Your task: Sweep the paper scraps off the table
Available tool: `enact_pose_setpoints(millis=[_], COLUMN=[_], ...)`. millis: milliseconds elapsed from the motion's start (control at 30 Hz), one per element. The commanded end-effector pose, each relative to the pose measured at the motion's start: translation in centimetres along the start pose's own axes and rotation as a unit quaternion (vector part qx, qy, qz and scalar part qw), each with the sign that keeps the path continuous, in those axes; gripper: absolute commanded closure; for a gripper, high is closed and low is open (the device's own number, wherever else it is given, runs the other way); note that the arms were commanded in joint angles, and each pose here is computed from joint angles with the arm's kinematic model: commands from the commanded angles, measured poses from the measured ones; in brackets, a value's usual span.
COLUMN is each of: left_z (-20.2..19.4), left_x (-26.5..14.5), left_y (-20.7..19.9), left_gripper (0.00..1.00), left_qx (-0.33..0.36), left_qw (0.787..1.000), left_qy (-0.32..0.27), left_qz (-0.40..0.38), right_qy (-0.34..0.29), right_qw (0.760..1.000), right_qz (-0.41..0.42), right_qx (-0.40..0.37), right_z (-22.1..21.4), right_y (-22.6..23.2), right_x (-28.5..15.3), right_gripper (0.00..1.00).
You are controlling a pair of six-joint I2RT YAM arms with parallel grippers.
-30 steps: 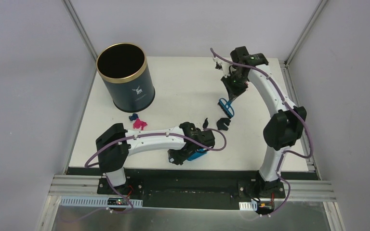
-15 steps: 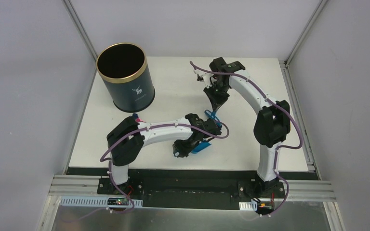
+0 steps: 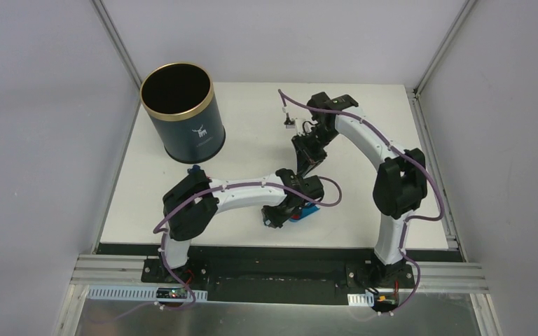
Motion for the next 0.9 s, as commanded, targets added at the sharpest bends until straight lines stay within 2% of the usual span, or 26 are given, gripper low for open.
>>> enact_pose_setpoints(millis=[0, 133, 300, 433, 633, 767, 867], left_z=[-0.1, -0.9, -0.9, -0.9, -1.4, -2.1, -2.2], left_x=[-1.0, -0.7, -0.9, -1.0, -0.9, -1.8, -2.9], left_y=[0.3, 0.6, 0.7, 0.6, 0.7, 0.7, -0.2], left_gripper=[1.00, 1.00, 1.00, 1.00, 1.00, 1.00, 1.00], left_qx=[-0.005, -0.009, -0.016, -0.016, -0.016, -0.004, 0.006], left_qw=[0.998, 0.995, 0.991, 0.991, 0.991, 0.996, 0.998], left_qy=[-0.065, -0.097, -0.131, -0.136, -0.130, -0.091, -0.069], left_qz=[0.009, 0.005, 0.001, -0.002, 0.003, 0.012, -0.005], right_qy=[-0.057, -0.076, -0.107, -0.107, -0.135, -0.164, -0.186], right_qw=[0.998, 0.994, 0.991, 0.983, 0.975, 0.949, 0.905], right_qz=[-0.012, -0.067, -0.071, -0.150, -0.173, -0.268, -0.381], right_qx=[-0.020, -0.033, -0.027, -0.025, -0.026, -0.026, -0.027], right_z=[-0.4, -0.3, 0.1, 0.2, 0.1, 0.7, 1.7], right_y=[2.3, 1.8, 1.8, 0.1, -0.8, -4.5, -9.1], right_x=[-3.8, -5.7, -7.7, -8.4, -10.4, -14.0, -17.3], right_gripper=[1.00, 1.00, 1.00, 1.00, 1.00, 1.00, 1.00])
Point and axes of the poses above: each gripper's point midway between its finger pads, its own x axis out along the fingers, its own y axis along the line the jaws close on, z = x × y, the point moved 7 cm from there along -x, back along the fingers, and after that the axes turned 4 degrees about -x, right-handed, at the moved point
